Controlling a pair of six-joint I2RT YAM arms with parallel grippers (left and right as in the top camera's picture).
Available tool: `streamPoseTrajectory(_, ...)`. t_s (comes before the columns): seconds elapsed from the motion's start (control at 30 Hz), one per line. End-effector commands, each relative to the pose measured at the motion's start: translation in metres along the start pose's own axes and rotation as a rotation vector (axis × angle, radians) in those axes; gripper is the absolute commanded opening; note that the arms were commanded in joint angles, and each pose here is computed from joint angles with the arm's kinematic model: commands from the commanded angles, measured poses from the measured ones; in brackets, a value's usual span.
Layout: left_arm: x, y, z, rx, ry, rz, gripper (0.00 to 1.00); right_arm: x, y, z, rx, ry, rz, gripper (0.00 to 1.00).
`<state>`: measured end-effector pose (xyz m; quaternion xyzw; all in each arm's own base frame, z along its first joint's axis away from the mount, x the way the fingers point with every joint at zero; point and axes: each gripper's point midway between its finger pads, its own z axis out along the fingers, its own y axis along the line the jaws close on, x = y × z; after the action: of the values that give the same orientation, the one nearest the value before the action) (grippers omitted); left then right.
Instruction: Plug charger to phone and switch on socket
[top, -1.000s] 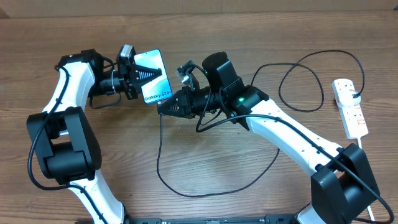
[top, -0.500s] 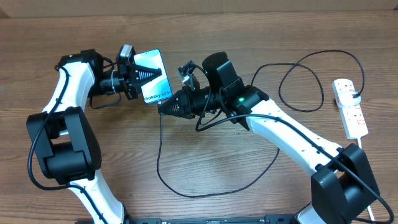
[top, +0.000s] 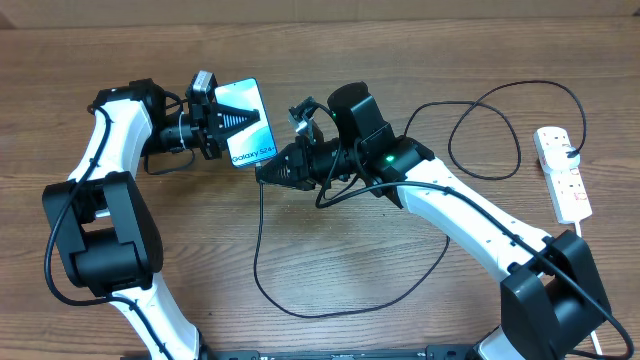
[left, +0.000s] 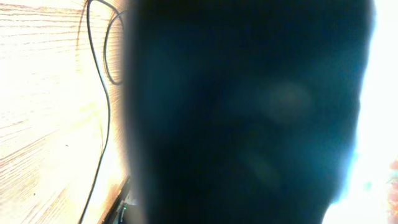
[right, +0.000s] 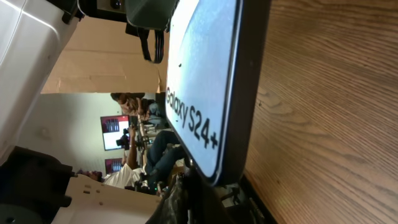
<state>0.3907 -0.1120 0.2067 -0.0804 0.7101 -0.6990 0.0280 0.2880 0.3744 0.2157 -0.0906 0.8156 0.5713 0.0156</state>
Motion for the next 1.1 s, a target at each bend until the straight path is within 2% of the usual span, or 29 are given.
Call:
streamPoseTrajectory(0.0, 0.0012, -0.0088, 0.0001, 0.021, -0.003, 0.056, 0.04, -0.01, 0.0077, -0.0076, -0.012, -0.032, -0.013, 0.04)
streamPoseTrajectory(1.07, 0.0023, -0.0107, 0.0002, 0.032, -0.004, 0.037, 0.04, -0.0106, 0.0065, 0.0011, 0.022, -0.064, -0.003, 0.04)
